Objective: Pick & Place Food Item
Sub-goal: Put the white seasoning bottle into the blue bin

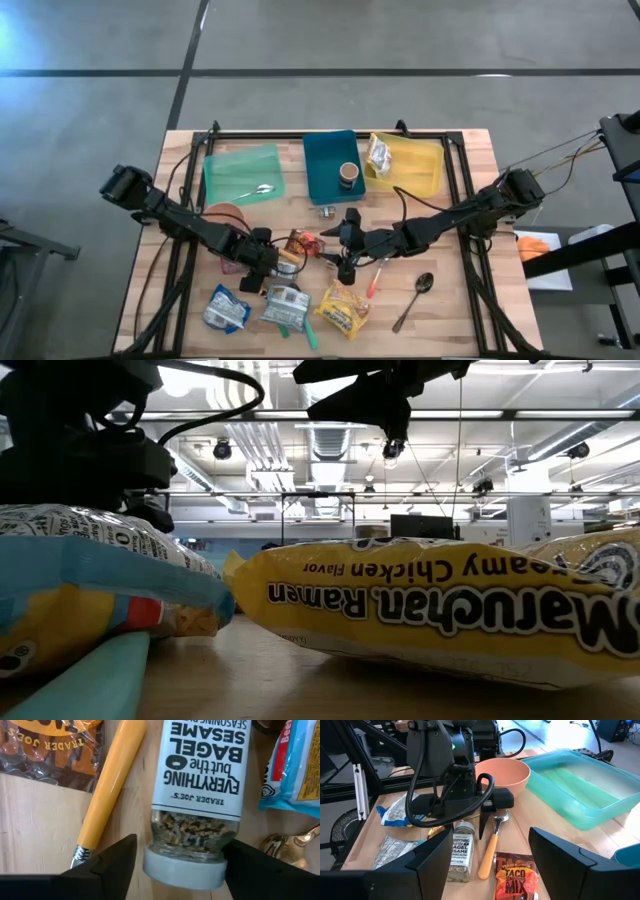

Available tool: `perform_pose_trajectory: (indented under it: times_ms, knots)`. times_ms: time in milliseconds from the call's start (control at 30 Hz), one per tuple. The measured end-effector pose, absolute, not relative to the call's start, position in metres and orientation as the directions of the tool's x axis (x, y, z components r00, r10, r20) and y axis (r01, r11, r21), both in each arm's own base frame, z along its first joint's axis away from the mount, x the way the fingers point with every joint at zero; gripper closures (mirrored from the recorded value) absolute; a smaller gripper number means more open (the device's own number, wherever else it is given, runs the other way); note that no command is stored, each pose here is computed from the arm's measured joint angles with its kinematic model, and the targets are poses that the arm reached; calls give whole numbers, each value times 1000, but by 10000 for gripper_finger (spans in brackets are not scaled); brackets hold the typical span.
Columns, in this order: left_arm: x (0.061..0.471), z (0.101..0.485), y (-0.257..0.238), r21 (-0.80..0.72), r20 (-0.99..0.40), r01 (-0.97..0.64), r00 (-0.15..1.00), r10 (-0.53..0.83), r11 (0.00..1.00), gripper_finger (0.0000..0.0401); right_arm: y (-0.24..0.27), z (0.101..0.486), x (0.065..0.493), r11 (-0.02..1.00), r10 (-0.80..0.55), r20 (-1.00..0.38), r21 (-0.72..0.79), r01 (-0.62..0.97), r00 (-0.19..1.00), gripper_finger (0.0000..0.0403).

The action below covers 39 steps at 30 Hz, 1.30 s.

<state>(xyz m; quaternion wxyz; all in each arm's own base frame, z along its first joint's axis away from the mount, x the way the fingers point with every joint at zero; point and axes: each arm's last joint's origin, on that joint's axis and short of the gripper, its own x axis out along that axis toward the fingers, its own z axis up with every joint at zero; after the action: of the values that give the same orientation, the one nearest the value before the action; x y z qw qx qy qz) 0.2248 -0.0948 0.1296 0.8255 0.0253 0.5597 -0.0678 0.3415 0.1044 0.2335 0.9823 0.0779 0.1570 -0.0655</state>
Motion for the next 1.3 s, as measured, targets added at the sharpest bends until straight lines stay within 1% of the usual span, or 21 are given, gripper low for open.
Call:
perform_pose_trajectory:
  times_ms: [167, 200, 800, 933, 1067, 1133, 1233, 1300]
  knots:
    - [224, 129, -95, -27, -928, 160, 364, -85, 987, 193, 105, 234, 342, 979, -104, -318, 133, 153, 942, 142]
    - [224, 129, -95, -28, -927, 164, 364, -87, 986, 198, 105, 234, 342, 979, -104, -318, 133, 153, 942, 142]
    - [224, 134, -96, -69, -930, 147, 348, -117, 987, 198, 106, 231, 340, 983, -97, -341, 115, 144, 935, 142]
    - [229, 149, -98, -70, -931, 143, 346, -116, 987, 198, 107, 231, 339, 984, -93, -347, 112, 140, 933, 142]
    - [237, 166, -101, -84, -914, 141, 383, -133, 986, 198, 110, 229, 337, 987, -75, -371, 105, 122, 925, 142]
    - [240, 175, -102, -103, -903, 116, 405, -142, 988, 198, 113, 229, 335, 990, -57, -387, 101, 104, 920, 142]
    - [246, 191, -105, -147, -876, 68, 454, -162, 987, 198, 119, 226, 330, 996, -47, -428, 52, 76, 902, 142]
    - [250, 204, -106, -183, -853, 33, 491, -176, 983, 198, 125, 224, 326, 998, -61, -461, -30, 53, 885, 142]
